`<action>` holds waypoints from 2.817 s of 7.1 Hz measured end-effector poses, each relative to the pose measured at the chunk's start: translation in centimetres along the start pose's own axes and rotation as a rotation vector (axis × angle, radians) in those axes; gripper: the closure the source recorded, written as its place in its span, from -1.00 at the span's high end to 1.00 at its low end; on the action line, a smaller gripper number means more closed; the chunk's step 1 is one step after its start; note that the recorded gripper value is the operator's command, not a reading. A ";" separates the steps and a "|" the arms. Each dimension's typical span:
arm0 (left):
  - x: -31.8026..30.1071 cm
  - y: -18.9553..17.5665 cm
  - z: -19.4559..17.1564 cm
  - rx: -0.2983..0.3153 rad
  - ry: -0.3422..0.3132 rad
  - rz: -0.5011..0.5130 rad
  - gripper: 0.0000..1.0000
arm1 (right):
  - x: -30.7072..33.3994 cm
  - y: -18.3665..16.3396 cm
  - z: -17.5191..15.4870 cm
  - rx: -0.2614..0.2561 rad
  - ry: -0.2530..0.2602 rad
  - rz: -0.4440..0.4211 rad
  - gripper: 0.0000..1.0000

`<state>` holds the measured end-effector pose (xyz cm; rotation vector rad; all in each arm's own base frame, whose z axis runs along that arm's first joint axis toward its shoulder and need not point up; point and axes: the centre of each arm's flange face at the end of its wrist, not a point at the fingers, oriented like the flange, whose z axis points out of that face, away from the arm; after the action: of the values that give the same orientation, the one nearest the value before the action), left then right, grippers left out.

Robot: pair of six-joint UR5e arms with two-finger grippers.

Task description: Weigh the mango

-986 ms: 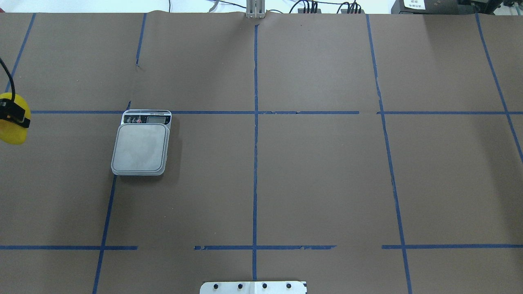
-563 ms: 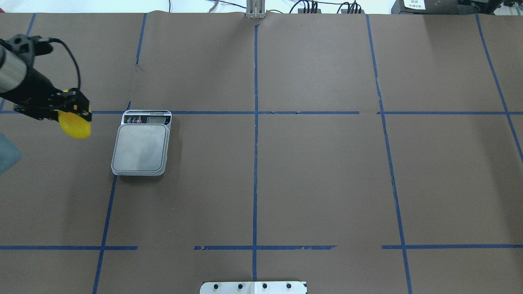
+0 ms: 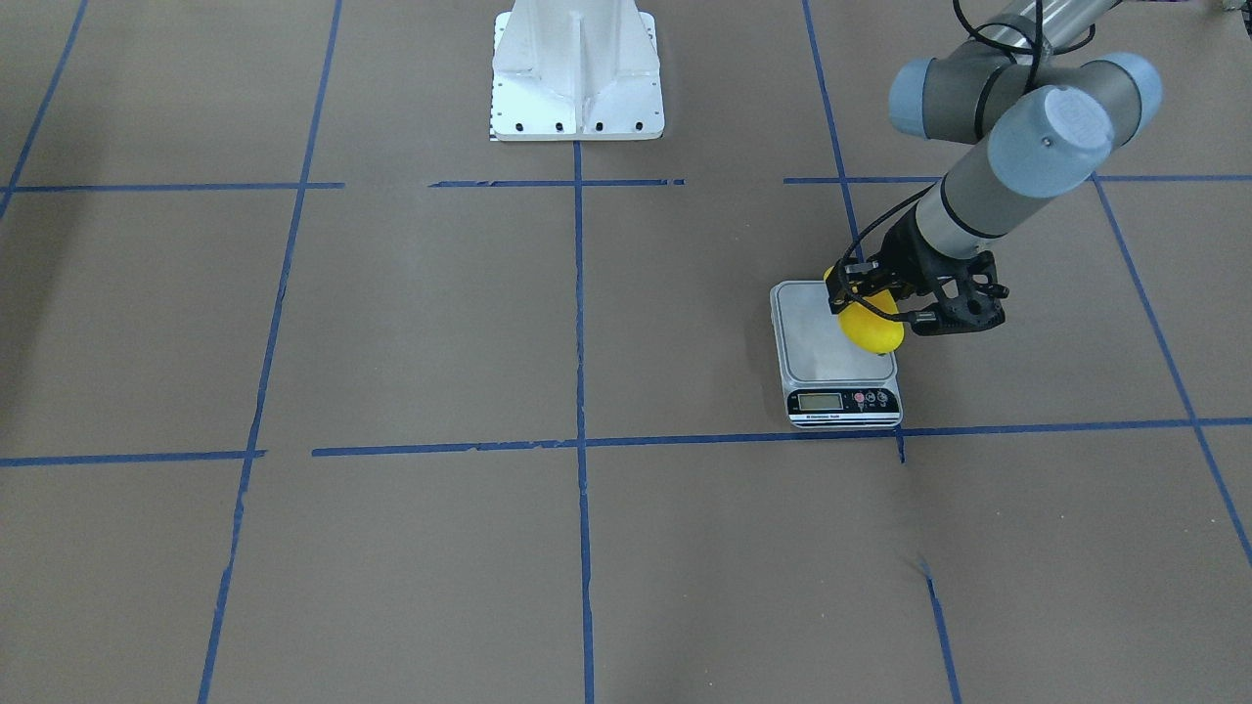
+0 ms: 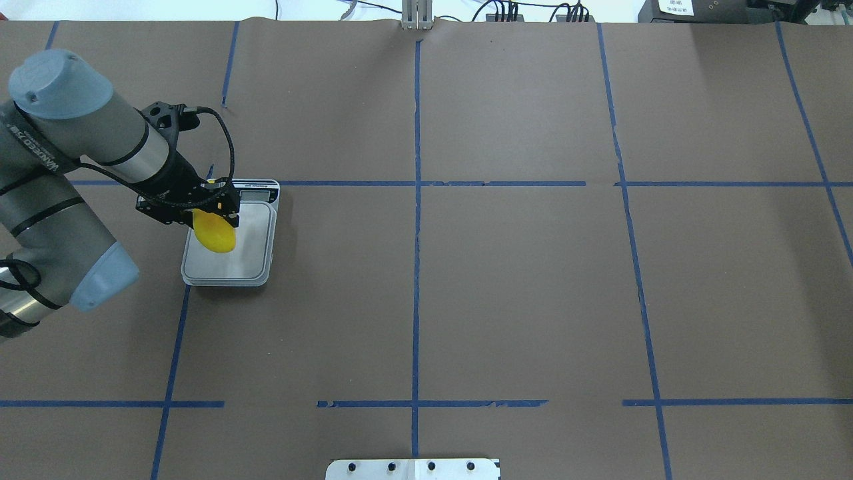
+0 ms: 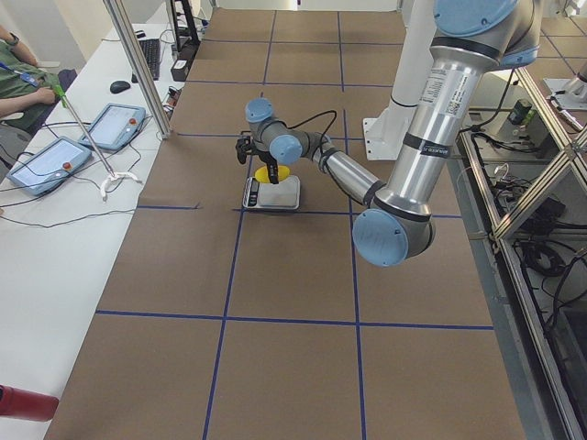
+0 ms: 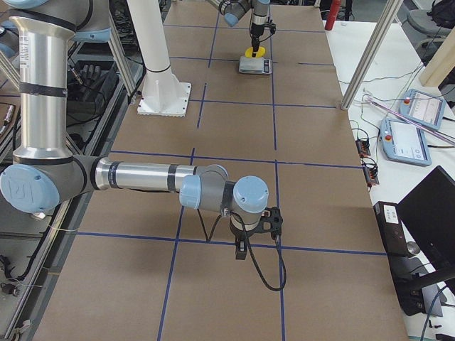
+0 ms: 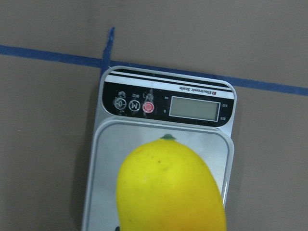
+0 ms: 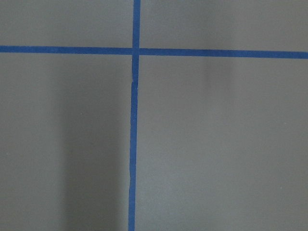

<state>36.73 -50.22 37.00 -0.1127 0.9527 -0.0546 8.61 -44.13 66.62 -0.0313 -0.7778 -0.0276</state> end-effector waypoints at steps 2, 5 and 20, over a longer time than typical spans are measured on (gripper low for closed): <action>0.3 -0.2 1.7 -0.010 -0.002 0.010 -1.00 | 0.0 0.0 0.0 0.000 0.000 0.000 1.00; -0.4 -0.9 3.4 -0.009 -0.006 0.018 1.00 | 0.0 0.0 0.0 0.000 0.000 0.000 1.00; -45.7 -3.7 -19.6 0.060 -0.211 0.236 1.00 | 0.0 0.0 0.0 0.000 0.000 0.000 1.00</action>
<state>-5.63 -50.96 63.19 0.0491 0.7476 0.1442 8.60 -44.11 66.64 -0.0314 -0.7778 -0.0275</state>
